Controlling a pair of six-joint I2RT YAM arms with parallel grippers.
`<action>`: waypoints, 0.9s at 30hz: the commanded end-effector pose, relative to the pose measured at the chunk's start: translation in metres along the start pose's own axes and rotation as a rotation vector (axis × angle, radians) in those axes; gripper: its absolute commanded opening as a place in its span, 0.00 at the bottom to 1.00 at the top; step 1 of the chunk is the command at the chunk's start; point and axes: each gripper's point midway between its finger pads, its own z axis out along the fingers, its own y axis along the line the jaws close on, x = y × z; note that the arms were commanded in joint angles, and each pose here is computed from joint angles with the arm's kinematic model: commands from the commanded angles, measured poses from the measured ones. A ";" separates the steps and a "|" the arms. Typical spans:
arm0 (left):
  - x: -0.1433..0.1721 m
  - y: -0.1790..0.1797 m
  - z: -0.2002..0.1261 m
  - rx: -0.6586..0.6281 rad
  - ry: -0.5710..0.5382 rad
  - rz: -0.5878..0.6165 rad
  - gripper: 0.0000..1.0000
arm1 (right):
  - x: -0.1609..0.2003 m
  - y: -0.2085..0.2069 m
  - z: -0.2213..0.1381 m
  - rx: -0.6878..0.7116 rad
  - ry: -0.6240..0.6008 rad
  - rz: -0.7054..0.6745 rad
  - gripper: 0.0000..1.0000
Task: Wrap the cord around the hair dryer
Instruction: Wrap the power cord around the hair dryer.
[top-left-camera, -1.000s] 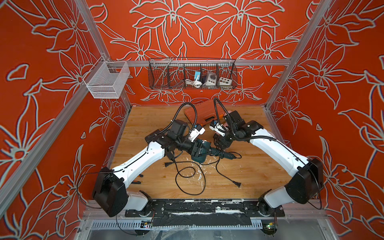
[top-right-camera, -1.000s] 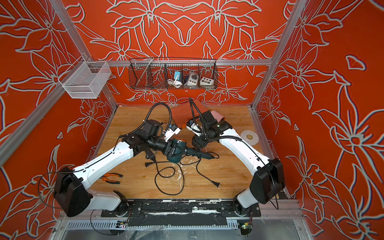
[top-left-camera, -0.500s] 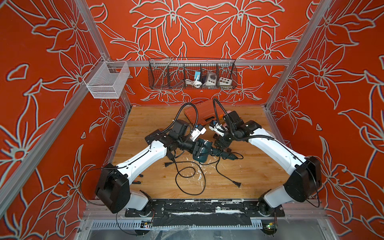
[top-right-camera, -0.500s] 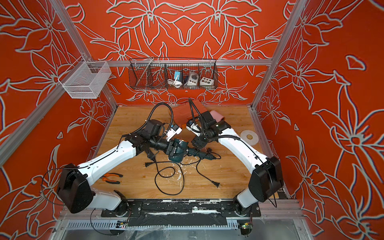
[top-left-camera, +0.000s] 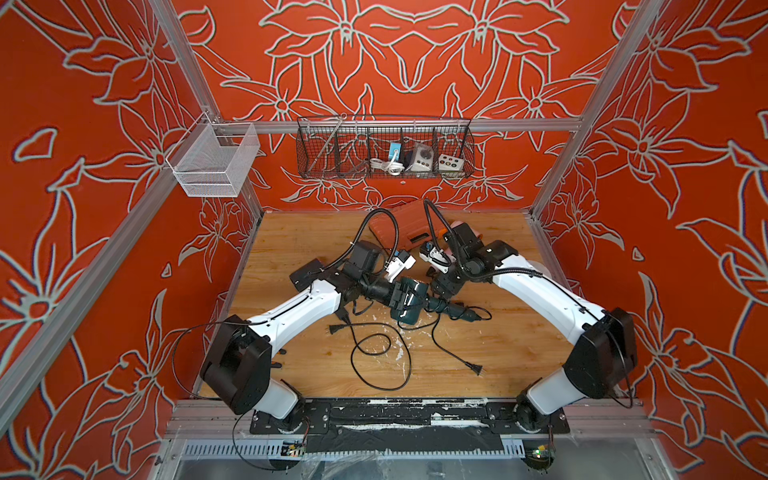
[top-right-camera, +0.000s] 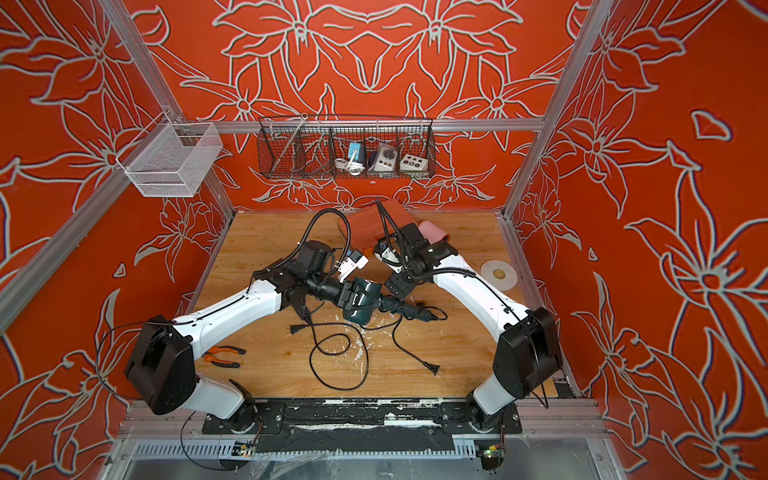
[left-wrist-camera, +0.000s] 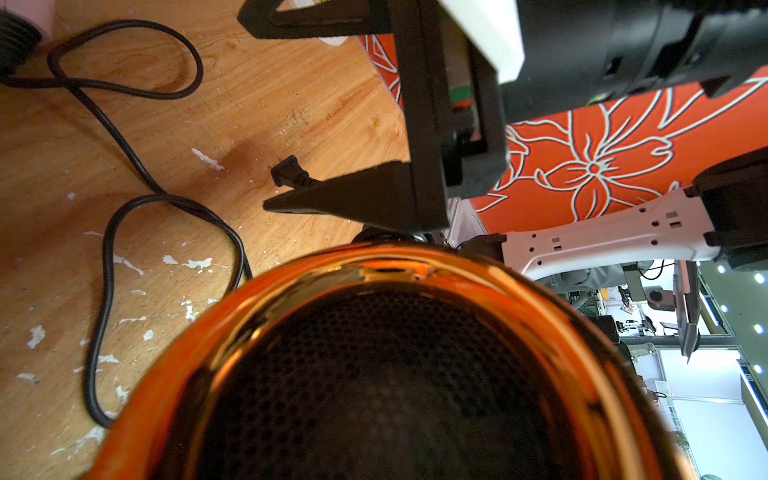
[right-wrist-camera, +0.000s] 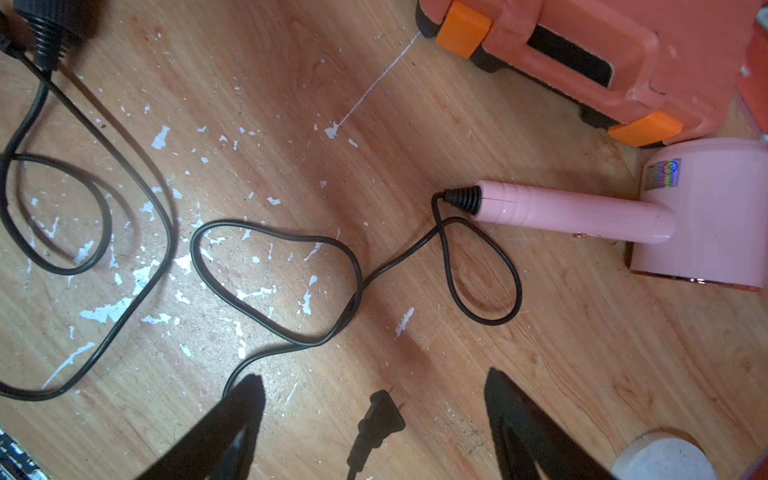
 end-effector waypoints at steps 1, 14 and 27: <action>-0.021 -0.029 -0.010 0.086 -0.058 0.102 0.00 | -0.007 -0.019 -0.014 0.054 -0.007 0.060 0.87; -0.032 -0.039 -0.032 0.069 -0.101 0.119 0.00 | -0.003 -0.034 -0.094 0.005 -0.142 0.297 0.87; -0.041 -0.051 -0.045 0.057 -0.131 0.153 0.00 | 0.038 0.028 -0.129 -0.209 -0.137 0.450 0.86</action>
